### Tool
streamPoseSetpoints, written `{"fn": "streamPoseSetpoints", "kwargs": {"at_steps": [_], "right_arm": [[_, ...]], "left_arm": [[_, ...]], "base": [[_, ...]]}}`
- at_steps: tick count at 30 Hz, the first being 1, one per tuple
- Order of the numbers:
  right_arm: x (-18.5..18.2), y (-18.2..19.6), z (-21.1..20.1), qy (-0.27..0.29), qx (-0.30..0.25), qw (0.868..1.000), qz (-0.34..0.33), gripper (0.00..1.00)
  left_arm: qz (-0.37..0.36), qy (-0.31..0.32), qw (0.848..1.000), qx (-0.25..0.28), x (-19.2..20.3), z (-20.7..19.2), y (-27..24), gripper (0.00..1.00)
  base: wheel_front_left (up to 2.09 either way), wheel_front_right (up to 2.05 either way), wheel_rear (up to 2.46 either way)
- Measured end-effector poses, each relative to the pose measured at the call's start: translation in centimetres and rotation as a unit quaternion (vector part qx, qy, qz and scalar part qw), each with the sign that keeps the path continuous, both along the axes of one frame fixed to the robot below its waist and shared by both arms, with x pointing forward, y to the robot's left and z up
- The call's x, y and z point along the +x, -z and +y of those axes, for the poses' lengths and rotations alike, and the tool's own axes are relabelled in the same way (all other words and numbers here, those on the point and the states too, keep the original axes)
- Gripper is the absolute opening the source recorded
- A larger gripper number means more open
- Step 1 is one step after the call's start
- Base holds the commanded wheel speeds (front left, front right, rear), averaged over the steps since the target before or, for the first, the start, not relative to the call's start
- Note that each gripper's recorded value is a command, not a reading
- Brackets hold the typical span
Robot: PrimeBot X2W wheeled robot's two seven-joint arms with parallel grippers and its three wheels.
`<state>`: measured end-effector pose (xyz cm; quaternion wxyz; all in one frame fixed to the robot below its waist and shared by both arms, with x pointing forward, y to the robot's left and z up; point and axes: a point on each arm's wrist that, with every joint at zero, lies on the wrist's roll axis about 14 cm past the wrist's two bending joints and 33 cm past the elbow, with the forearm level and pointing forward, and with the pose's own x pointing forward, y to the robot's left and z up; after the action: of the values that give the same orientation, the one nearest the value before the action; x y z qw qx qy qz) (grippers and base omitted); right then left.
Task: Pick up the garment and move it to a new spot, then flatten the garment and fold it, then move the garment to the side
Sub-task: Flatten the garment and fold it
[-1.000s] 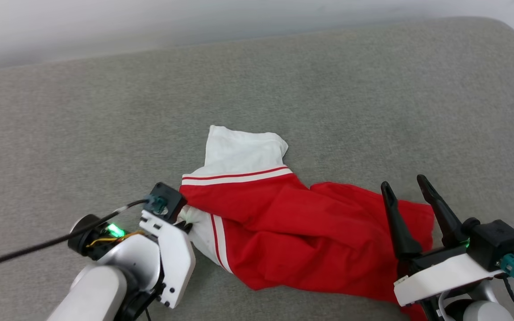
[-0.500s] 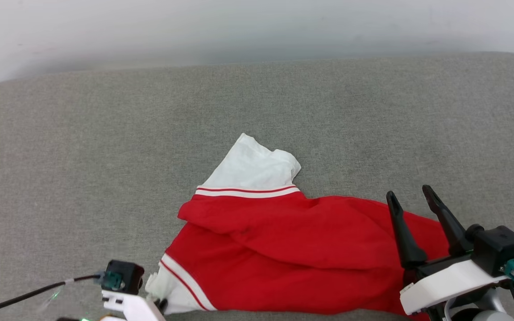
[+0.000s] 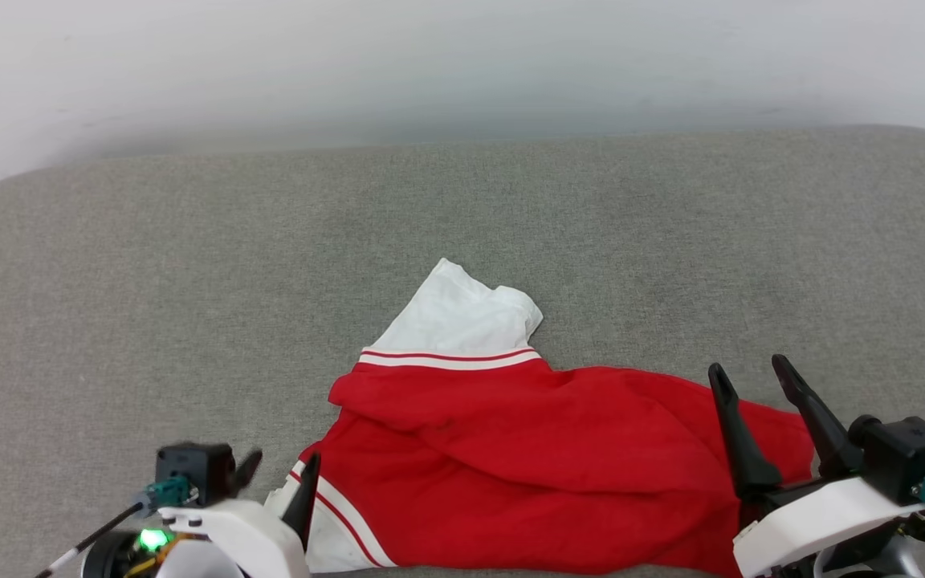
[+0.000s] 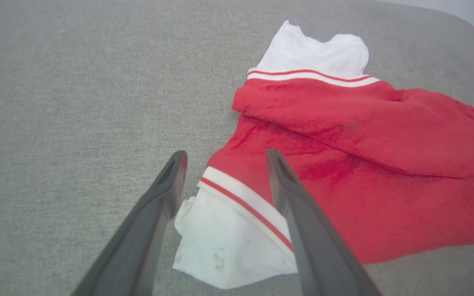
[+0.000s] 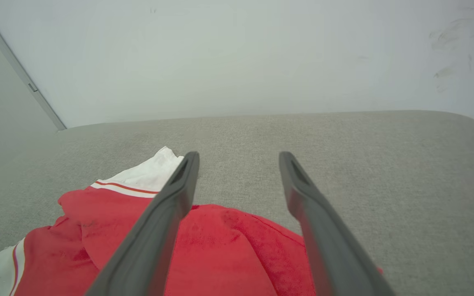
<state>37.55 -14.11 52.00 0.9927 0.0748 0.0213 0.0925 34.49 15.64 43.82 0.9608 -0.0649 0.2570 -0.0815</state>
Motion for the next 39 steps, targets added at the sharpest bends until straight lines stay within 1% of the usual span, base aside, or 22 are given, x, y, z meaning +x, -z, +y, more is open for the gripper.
{"fn": "streamPoseSetpoints", "kwargs": {"at_steps": [2,5,8,11,15,19,21,25,30,32,35,39], "right_arm": [[0.0,0.1,-0.3,0.003,0.003,1.0,0.005,1.0],[0.0,0.7,-0.6,0.007,0.006,1.0,0.022,1.0],[0.1,1.5,-1.0,0.008,0.009,0.999,0.043,1.0],[0.7,2.2,-1.4,0.004,0.006,0.998,0.065,1.0],[2.1,3.0,-1.3,-0.012,0.002,0.996,0.092,1.0],[3.2,5.0,-0.4,-0.051,-0.021,0.987,0.153,1.0],[3.7,6.2,0.4,-0.08,-0.035,0.977,0.195,1.0],[4.4,8.8,2.3,-0.14,-0.074,0.946,0.282,1.0],[5.9,10.1,5.5,-0.213,-0.116,0.911,0.334,1.0],[6.2,11.0,6.6,-0.238,-0.135,0.894,0.354,1.0],[6.3,12.6,7.7,-0.263,-0.156,0.871,0.385,1.0],[5.8,14.9,7.8,-0.28,-0.176,0.838,0.435,1.0]], "left_arm": [[-0.06,-0.006,0.998,0.0,1.3,0.1,-2.2,1.0],[-0.136,-0.016,0.991,-0.009,2.5,-0.2,-5.0,1.0],[-0.204,-0.026,0.979,-0.009,3.1,0.1,-7.5,1.0],[-0.267,-0.035,0.963,-0.011,3.5,0.2,-10.1,1.0],[-0.313,-0.053,0.948,-0.009,3.3,1.0,-11.8,1.0],[-0.328,-0.067,0.942,-0.007,3.1,1.7,-12.3,1.0],[-0.334,-0.072,0.94,-0.007,3.2,1.8,-12.5,1.0],[-0.336,-0.08,0.938,-0.006,3.5,2.2,-12.4,1.0],[-0.333,-0.091,0.938,-0.004,4.0,2.8,-11.7,1.0],[-0.327,-0.097,0.94,-0.002,4.2,3.1,-11.1,1.0],[-0.323,-0.101,0.941,0.0,4.5,3.5,-10.6,1.0],[-0.317,-0.107,0.942,0.004,4.5,4.0,-10.0,1.0]], "base": [[0.0,0.0,0.0],[0.0,0.0,0.0],[0.0,0.0,0.0],[0.0,0.0,0.0],[0.0,0.0,0.0],[0.0,0.0,0.0],[0.0,0.0,0.0],[0.0,0.0,0.0],[0.0,0.0,0.0],[0.0,0.0,0.0],[0.0,0.0,0.0],[0.0,0.0,0.0]]}}
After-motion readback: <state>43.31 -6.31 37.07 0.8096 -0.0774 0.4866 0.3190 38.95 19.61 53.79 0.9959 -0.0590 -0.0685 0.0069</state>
